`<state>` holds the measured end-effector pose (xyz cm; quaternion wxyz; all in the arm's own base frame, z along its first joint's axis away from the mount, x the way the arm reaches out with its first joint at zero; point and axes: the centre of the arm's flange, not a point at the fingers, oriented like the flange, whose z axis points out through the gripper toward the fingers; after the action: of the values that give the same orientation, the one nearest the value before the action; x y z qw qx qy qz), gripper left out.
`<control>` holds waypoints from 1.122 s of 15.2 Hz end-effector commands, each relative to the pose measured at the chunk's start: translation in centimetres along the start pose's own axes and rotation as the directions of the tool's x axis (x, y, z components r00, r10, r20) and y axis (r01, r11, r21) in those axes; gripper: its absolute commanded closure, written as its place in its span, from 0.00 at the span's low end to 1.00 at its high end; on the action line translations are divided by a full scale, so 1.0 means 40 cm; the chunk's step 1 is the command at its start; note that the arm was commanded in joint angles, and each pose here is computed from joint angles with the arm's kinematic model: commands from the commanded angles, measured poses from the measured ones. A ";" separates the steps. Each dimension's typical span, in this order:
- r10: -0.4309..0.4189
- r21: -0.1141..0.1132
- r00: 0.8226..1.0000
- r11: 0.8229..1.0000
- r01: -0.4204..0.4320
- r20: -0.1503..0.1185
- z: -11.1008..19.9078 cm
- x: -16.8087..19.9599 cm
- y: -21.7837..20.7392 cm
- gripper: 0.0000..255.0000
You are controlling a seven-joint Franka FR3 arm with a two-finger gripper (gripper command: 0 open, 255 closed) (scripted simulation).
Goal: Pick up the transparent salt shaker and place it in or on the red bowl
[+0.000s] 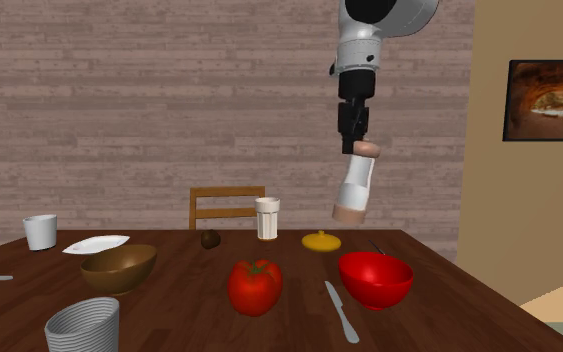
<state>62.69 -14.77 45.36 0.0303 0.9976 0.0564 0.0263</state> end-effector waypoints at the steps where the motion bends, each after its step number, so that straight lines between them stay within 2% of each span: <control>1: -0.002 0.000 1.000 1.000 0.002 0.000 -0.005 -0.021 0.066 1.00; 5: -0.002 0.000 1.000 1.000 0.002 0.000 -0.020 -0.051 0.180 1.00; 17: -0.002 0.000 1.000 1.000 0.002 0.000 0.138 -0.059 0.170 1.00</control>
<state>61.64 -22.02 40.85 0.0303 0.9976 0.0573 0.0262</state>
